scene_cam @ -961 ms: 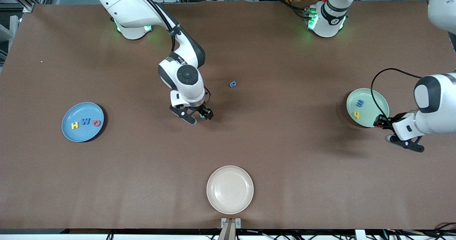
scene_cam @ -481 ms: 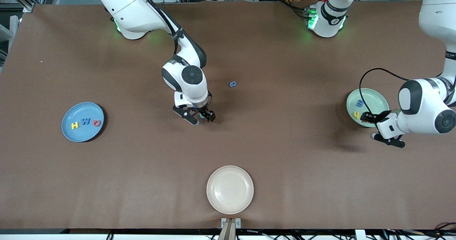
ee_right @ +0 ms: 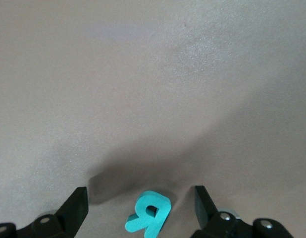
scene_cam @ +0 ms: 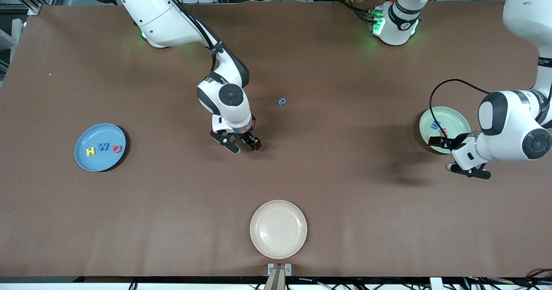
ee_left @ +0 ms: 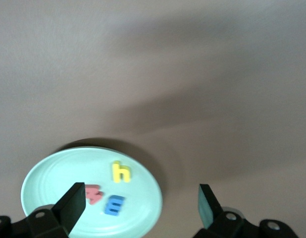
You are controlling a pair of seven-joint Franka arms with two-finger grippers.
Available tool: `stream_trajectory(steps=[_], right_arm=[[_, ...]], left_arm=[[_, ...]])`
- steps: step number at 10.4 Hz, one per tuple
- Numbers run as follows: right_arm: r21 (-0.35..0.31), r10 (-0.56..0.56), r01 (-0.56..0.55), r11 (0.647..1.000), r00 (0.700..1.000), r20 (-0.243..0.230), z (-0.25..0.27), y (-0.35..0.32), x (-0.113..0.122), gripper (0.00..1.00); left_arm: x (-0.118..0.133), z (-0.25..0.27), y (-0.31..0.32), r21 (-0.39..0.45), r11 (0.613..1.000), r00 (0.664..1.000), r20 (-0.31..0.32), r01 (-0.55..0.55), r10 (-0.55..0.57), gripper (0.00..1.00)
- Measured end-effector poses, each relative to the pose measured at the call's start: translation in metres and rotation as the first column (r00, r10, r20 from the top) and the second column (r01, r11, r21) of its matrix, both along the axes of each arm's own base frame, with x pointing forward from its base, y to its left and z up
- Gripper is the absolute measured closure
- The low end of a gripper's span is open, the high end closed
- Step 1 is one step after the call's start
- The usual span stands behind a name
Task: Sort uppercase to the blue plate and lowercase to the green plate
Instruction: 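Release the w onto the green plate while the right gripper lowers to the R, then grasp the teal R with the right gripper while the left gripper withdraws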
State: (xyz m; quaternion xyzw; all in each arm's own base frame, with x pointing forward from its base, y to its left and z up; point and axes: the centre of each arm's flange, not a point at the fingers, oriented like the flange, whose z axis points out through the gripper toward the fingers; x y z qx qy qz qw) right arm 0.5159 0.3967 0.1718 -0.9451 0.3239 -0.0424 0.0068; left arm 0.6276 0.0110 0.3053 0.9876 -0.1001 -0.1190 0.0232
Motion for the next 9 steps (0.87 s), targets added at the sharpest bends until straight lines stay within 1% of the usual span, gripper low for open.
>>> stream_trajectory(steps=[2,5,7,8,9], right_arm=[[0.008,-0.02,0.02,1.0,1.0,-0.008,-0.002,-0.006,0.004,0.06],[0.062,-0.021,0.024,0.998,0.998,-0.063,-0.002,-0.014,0.012,0.1],[0.067,-0.018,0.023,0.998,0.997,-0.07,-0.002,-0.015,0.012,0.12],[0.066,-0.014,0.019,0.998,0.997,-0.071,-0.001,-0.014,0.012,0.15],[0.065,-0.011,0.016,0.998,0.997,-0.073,-0.001,-0.012,0.011,0.21]], left_arm=[[0.0,0.053,-0.058,0.022,1.0,0.999,0.053,-0.01,0.009,0.0],[-0.01,0.101,-0.122,0.035,0.999,0.994,0.107,0.004,-0.008,0.0],[-0.027,0.128,-0.169,0.031,0.999,0.992,0.122,0.033,-0.036,0.0],[-0.04,0.143,-0.193,0.03,0.998,0.99,0.126,0.063,-0.066,0.0],[-0.056,0.157,-0.218,0.031,0.994,0.987,0.121,0.1,-0.104,0.0]])
